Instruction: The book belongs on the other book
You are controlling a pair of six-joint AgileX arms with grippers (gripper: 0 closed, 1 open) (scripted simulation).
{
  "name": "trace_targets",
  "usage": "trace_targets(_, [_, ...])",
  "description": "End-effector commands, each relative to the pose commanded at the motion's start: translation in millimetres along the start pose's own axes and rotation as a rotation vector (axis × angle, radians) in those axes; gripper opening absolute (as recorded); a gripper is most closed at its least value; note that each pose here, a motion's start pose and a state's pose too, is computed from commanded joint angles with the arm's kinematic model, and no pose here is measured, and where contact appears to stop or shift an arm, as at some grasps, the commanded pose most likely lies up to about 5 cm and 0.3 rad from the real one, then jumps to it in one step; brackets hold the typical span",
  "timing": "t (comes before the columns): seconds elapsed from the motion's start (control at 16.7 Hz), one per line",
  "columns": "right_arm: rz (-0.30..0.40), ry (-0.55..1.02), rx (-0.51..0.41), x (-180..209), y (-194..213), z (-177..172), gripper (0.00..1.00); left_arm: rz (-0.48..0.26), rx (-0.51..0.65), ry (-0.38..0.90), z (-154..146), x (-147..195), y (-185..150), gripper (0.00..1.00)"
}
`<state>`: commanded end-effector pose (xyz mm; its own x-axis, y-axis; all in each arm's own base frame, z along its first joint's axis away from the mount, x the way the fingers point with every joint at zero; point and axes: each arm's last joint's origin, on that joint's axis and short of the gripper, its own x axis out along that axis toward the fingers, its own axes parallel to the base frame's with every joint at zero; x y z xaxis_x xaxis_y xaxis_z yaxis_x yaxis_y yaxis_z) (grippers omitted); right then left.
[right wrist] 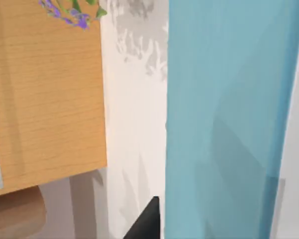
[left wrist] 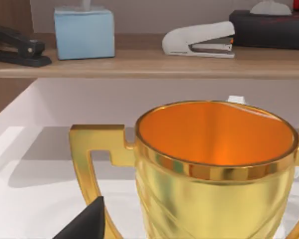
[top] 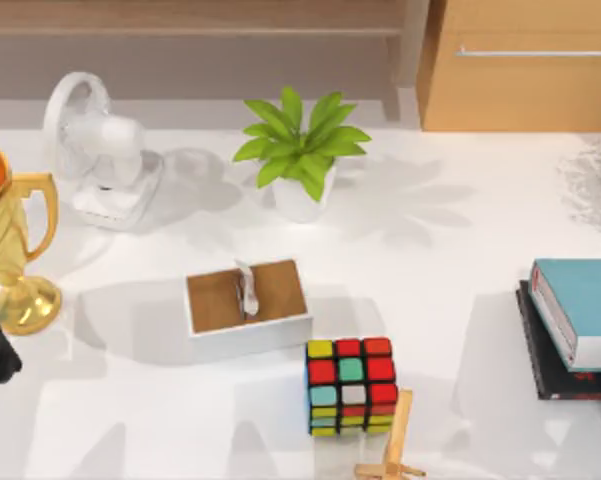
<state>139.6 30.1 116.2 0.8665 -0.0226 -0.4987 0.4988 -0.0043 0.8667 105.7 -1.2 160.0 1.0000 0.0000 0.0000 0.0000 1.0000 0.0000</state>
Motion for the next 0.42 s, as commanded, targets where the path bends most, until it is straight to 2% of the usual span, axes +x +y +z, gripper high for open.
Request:
trace_targets(0.06, [0.0, 0.0, 0.0, 0.0, 0.0, 0.0, 0.98, 0.0, 0.0, 0.0, 0.0, 0.0, 0.0, 1.0])
trace_targets(0.12, [0.0, 0.0, 0.0, 0.0, 0.0, 0.0, 1.0, 0.0, 0.0, 0.0, 0.0, 0.0, 0.0, 1.0])
trace_targets(0.42, [0.0, 0.0, 0.0, 0.0, 0.0, 0.0, 1.0, 0.0, 0.0, 0.0, 0.0, 0.0, 0.0, 1.0])
